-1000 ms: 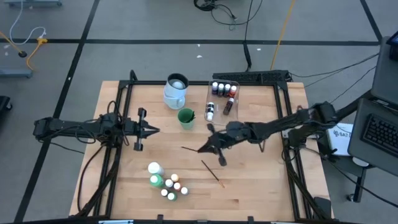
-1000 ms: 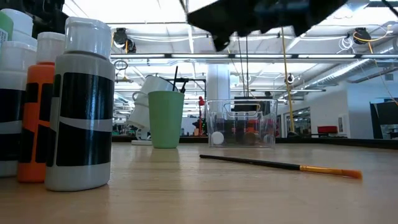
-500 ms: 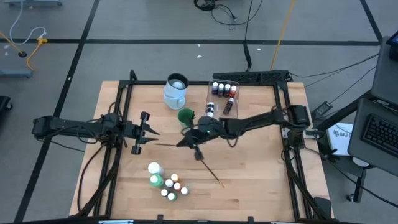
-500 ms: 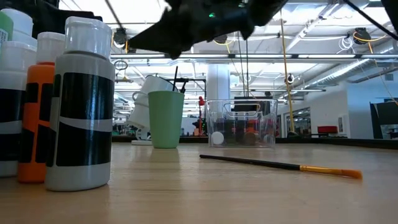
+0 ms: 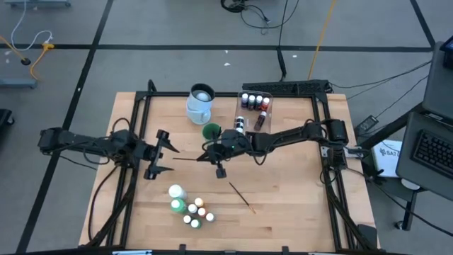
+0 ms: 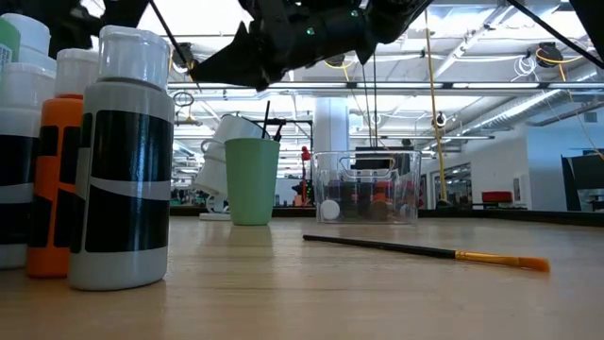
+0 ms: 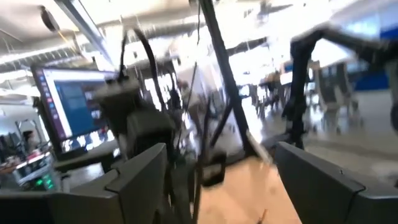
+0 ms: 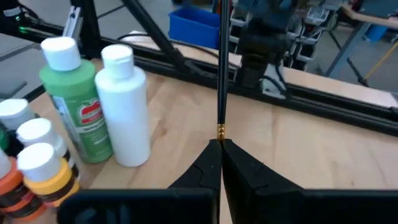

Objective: Pick & Place Paint Supplies
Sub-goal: Put the gold paintbrush into the green cup

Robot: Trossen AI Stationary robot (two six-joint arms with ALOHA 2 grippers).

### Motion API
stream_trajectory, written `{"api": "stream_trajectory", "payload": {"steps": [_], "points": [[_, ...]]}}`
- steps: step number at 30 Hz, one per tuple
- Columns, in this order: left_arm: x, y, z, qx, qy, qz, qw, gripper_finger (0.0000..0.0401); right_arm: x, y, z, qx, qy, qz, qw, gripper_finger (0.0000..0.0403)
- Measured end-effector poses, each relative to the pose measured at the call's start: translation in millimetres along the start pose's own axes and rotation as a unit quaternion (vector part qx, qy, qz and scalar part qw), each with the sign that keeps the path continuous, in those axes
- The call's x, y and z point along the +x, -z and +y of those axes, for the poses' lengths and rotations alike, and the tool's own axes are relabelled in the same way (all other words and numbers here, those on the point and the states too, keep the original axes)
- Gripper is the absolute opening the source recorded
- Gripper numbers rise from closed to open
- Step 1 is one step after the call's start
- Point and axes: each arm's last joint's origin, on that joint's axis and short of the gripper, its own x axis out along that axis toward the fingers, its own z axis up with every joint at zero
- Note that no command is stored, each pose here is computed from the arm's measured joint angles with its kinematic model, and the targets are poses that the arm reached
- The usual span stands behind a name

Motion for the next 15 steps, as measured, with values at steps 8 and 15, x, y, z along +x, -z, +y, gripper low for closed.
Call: {"api": "stream_trajectory", "payload": {"steps": [8,15], "points": [[2.4,-1.2,0.6,-0.035,-0.025,-0.008,0.999,0.0274,1.0,-6.6,5.5,-0.013,-0.001,-0.028,1.000,0.0000],[6.7,1.9,1.0,-0.024,-0.022,-0.008,0.999,0.0235,0.1,-6.8,0.7,-0.004,0.005,-0.033,0.999,0.0000]]}}
